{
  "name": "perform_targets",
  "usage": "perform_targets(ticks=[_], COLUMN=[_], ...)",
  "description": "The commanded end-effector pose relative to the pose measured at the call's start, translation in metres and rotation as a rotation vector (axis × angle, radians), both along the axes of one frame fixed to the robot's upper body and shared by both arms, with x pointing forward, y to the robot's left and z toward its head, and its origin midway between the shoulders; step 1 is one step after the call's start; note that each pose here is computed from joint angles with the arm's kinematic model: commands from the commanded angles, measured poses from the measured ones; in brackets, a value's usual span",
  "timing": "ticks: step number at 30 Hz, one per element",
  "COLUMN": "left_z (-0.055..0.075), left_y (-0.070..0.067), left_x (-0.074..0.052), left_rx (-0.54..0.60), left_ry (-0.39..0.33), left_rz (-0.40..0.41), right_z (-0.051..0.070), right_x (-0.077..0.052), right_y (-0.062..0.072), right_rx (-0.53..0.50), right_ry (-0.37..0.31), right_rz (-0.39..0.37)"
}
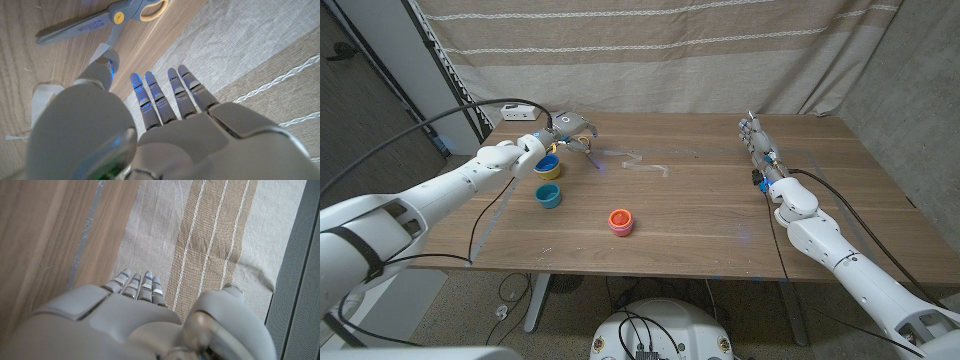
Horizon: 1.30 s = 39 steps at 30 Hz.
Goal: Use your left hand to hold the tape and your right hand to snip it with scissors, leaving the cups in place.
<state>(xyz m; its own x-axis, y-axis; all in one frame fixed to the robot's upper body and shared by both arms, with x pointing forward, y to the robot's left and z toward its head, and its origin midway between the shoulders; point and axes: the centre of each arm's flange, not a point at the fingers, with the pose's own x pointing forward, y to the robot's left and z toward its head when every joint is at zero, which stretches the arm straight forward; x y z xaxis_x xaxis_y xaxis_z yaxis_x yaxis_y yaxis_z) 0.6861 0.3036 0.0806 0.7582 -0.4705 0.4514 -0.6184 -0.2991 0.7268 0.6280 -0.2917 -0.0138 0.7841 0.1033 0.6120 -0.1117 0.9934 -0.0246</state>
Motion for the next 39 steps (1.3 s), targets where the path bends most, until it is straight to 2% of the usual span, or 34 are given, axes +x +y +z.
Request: perform_targets(ticks=[1,39], left_z=[-0.001,-0.0056], left_y=[0.0,0.0001], left_x=[0.0048,0.0111], left_rx=[-0.018,-0.016], left_ry=[0.019,0.037], left_rz=[-0.019,-0.014], right_z=[-0.0005,-0.0031], right_x=[0.0026,0.0035], right_y=[0.0008,0.003], right_rx=[0.007,0.014], right_ry=[0.003,0.007], right_rz=[-0.003,-0.007])
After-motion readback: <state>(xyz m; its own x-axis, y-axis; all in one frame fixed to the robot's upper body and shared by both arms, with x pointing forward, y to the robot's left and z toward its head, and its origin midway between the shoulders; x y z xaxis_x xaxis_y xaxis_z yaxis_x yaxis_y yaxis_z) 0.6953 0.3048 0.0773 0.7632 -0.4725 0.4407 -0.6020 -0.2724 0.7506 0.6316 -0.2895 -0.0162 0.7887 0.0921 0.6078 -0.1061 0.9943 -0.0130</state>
